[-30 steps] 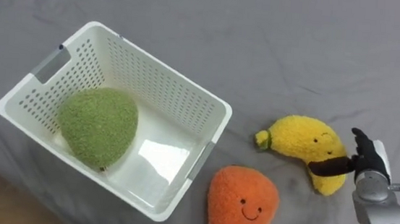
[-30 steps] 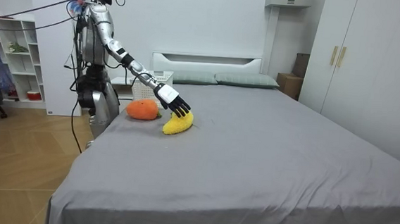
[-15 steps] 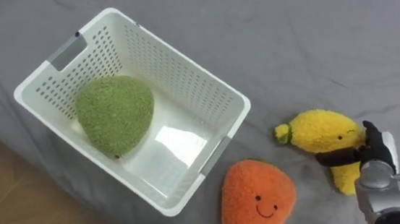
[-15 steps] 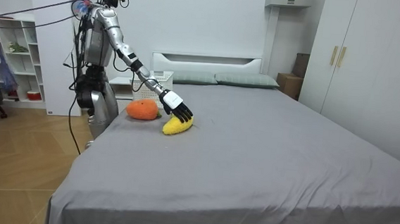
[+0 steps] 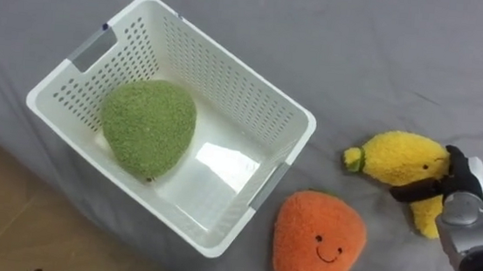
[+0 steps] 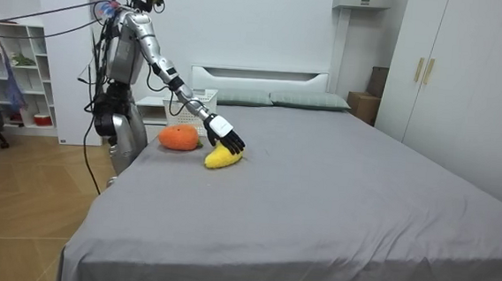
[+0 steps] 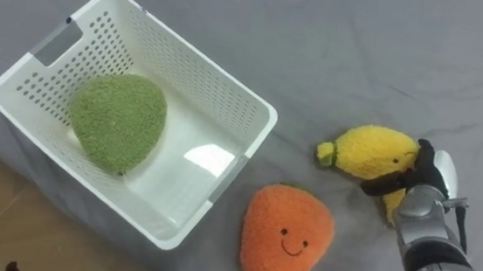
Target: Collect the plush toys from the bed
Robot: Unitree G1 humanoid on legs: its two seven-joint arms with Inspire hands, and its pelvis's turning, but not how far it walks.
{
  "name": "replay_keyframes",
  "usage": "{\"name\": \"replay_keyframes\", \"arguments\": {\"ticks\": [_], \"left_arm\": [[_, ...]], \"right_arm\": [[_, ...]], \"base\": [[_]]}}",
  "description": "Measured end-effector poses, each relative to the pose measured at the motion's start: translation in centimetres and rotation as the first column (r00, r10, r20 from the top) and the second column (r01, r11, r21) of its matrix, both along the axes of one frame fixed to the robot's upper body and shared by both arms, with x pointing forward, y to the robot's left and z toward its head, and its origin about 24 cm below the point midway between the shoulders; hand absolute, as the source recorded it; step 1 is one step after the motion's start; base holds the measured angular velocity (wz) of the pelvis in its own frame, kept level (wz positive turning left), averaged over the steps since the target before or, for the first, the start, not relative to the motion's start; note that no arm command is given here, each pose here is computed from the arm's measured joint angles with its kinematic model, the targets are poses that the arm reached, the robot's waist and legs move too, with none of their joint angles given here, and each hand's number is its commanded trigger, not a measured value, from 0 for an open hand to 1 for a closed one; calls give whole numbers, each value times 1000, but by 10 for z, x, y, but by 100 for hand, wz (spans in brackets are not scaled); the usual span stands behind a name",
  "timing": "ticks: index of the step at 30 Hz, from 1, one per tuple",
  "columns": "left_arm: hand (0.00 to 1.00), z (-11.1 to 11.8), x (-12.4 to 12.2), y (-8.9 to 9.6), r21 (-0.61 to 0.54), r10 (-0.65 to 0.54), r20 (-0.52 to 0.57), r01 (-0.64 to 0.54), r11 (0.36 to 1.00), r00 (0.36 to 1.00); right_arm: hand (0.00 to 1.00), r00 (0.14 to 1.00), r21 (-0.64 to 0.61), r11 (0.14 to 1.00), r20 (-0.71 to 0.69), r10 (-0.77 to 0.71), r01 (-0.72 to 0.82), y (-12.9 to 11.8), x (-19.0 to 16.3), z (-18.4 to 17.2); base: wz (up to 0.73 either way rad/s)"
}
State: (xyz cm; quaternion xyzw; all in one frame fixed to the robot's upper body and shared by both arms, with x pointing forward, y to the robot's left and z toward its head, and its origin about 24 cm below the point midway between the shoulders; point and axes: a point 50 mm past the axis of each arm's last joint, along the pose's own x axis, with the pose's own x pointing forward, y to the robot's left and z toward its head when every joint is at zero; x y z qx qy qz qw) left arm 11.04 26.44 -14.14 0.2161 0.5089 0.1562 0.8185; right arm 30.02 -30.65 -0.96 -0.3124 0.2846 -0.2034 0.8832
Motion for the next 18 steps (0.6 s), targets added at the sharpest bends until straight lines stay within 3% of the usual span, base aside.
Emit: {"name": "replay_keyframes", "arguments": {"ticks": [18], "left_arm": [[0, -5, -3, -10, -46, -72, -45, 70, 997, 996]], "right_arm": [[100, 999, -48, 998, -12, -47, 47, -22, 2, 16]], "base": [[1]]}}
